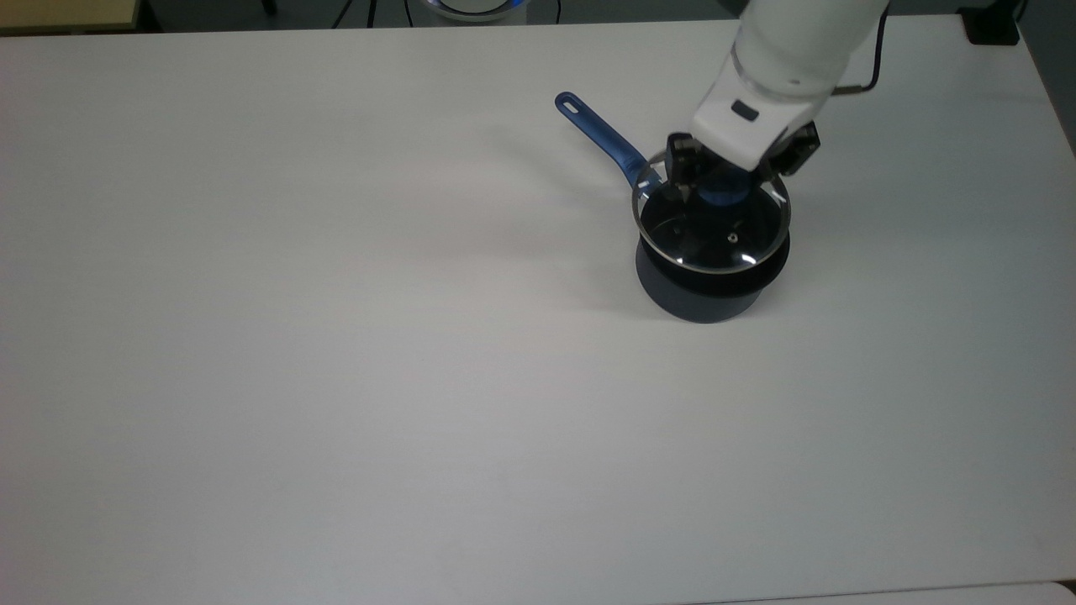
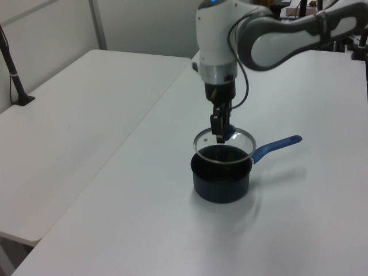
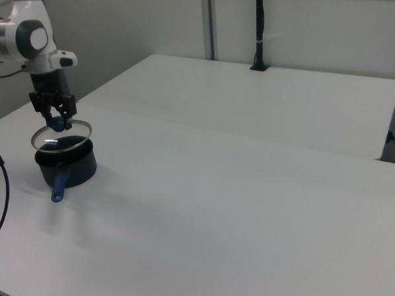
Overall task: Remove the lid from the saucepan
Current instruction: 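Lift the glass lid up off the saucepan rim, then carry the lid away from the saucepan and lower it onto the table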
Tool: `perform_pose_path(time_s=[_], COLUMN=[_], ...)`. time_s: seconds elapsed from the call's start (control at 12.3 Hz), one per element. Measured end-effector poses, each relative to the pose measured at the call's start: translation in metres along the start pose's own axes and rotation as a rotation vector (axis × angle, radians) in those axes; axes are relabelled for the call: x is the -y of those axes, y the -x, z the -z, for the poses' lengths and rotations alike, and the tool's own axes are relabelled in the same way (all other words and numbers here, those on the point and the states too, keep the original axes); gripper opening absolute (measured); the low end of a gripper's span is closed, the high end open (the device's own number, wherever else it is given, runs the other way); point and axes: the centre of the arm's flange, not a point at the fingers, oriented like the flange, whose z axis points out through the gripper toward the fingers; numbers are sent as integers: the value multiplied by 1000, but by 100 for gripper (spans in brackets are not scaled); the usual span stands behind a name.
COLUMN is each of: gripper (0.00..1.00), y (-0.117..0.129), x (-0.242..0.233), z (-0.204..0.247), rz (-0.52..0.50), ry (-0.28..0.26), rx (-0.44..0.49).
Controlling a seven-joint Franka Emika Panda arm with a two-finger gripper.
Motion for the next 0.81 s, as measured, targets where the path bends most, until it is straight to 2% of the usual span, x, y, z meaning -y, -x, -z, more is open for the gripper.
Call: perform_pose_path(time_s=[0.33,0.57,0.81], gripper=[67,67,67], y=[12,0,-6], x=[-48,-120,-210], z=[39,40,38], rz=[5,-8,-36], ry=[7,26,21], rx=[34,40,47])
